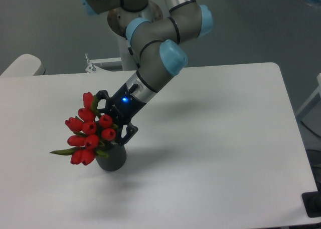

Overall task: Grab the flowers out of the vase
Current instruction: 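Lower the open gripper around the tulip stems above the vase rim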

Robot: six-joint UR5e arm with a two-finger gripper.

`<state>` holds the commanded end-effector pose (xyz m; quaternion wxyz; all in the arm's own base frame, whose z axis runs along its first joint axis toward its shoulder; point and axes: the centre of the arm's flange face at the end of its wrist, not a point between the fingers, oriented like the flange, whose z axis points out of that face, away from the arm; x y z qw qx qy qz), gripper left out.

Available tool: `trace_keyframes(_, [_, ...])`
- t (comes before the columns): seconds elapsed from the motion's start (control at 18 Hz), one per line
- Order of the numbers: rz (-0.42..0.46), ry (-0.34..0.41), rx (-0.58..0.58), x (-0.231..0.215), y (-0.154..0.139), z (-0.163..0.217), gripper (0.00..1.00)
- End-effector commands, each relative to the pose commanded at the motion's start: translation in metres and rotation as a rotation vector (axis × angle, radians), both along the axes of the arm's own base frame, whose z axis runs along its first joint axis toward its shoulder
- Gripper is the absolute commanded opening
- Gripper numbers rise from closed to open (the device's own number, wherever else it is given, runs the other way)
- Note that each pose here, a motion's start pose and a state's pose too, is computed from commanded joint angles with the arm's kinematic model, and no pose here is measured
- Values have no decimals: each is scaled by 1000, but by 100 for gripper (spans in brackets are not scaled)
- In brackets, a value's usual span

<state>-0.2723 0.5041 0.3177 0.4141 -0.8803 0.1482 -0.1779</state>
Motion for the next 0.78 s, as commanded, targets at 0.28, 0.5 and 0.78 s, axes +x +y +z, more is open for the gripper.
trace_keyframes(0.28, [3,4,3,-1,-1,0,43])
trace_keyframes(0.5, [19,-6,26,-11,-6,5,35])
trace_keyframes(0.78, [32,-18,53,-18,-11,11,33])
